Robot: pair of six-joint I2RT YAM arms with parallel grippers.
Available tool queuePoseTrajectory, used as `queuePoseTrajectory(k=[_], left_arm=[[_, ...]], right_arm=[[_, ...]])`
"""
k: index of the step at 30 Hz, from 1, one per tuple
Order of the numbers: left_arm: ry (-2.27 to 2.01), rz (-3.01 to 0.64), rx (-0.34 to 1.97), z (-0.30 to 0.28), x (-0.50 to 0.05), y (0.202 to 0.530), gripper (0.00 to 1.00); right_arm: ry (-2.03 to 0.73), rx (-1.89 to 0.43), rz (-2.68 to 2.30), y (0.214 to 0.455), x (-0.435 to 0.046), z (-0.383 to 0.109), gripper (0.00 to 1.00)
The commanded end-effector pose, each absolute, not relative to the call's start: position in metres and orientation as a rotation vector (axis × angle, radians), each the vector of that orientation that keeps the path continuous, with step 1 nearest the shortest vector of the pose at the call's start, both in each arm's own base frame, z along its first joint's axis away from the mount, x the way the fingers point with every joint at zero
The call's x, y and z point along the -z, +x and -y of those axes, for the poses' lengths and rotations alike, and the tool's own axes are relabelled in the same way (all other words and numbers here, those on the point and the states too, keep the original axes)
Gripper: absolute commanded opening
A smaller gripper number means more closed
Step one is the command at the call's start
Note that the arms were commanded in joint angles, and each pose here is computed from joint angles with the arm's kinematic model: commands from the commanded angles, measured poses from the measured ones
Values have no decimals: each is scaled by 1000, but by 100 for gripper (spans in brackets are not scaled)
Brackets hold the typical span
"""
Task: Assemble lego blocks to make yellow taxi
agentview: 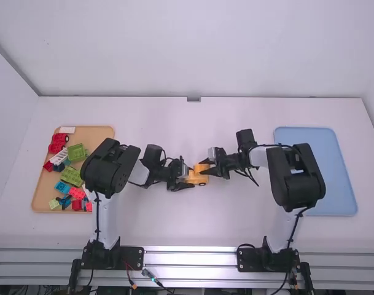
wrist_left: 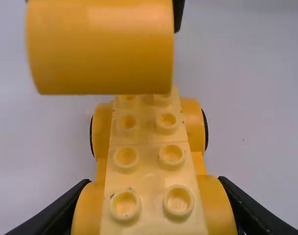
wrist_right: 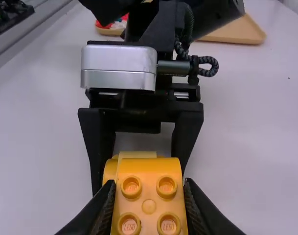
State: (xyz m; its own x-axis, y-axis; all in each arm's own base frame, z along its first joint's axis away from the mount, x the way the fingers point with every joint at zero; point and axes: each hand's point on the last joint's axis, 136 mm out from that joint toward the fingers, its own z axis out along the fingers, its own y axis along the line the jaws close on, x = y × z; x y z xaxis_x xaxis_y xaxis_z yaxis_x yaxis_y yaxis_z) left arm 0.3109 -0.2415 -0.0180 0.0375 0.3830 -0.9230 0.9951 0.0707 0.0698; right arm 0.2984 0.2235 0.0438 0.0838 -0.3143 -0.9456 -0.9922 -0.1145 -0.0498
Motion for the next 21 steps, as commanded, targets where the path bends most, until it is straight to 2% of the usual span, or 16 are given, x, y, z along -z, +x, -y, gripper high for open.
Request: queuePoseTrajectory(k=[1,12,21], left_arm=[[1459,-1498,887,240,24,310,51],[1442,-1543,867,238,26,316,51],[1448,-1532,860,240,24,320,51]], right_arm=[[-1521,-1122,-1328,299,-45,-225,4],[-1623,-1108,-1366,283,-29,-243,1],[-1599,-1083,-1362,287,-26,-236,0]])
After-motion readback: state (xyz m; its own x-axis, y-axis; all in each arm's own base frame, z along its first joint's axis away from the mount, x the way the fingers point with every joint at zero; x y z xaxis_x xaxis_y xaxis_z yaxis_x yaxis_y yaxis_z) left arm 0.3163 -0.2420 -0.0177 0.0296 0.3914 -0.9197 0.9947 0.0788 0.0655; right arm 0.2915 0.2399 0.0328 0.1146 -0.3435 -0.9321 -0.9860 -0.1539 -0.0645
